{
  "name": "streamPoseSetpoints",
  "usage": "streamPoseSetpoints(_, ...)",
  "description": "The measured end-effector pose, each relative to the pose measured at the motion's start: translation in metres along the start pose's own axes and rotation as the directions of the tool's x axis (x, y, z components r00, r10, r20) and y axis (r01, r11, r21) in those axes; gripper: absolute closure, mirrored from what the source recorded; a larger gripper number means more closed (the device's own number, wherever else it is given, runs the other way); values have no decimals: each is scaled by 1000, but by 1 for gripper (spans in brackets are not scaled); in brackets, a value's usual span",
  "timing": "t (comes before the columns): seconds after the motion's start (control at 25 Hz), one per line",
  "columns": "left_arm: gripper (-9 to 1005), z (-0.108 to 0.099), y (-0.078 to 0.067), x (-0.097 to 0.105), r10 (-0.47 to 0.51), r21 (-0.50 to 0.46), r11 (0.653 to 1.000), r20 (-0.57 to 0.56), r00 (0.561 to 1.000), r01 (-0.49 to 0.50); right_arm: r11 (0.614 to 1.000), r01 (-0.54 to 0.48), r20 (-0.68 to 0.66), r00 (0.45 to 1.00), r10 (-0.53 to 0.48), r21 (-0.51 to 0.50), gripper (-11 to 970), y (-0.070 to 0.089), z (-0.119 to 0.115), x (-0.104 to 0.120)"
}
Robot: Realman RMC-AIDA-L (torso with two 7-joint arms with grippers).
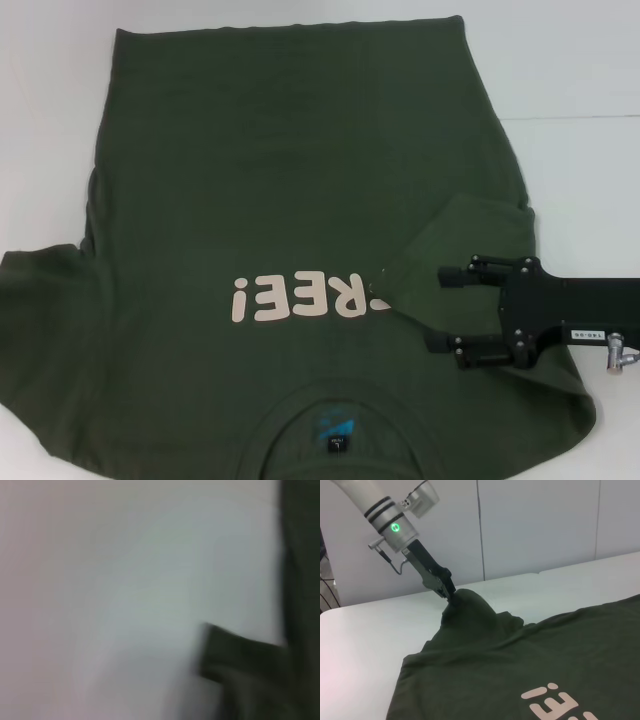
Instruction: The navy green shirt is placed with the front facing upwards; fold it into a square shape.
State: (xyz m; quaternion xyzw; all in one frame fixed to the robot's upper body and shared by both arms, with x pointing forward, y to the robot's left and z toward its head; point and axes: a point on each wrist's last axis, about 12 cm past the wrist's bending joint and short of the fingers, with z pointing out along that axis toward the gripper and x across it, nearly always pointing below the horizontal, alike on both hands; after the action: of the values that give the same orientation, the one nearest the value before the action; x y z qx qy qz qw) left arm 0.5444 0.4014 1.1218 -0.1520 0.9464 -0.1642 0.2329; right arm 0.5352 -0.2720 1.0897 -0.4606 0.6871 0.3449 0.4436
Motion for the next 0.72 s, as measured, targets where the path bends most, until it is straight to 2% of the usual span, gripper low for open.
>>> streamPoseSetpoints(0.12,980,-2,-19,0,8,143,990,-27,1000,-4,1000,0,0,1000,0,0,98,0,0,0)
streamPoseSetpoints(0.2,980,-4,-34,-1,16,255,967,-34,999,-7,1000,0,-1,1000,0,0,98,0,0,0)
streamPoseSetpoints(0.32,980,1,-54,-1,43,348,937,-53,998,-22,1000,-1,-1,1000,1,0,98,0,0,1)
streamPoseSetpoints(0.52,980,25,-86,4,108,414,909,-122,987,-48,1000,-7,-1,1000,7,2,98,1,-1,2)
streamPoseSetpoints(0.72,980,45,-99,7,121,421,906,-150,981,-48,1000,-13,0,1000,13,1,99,2,-1,4)
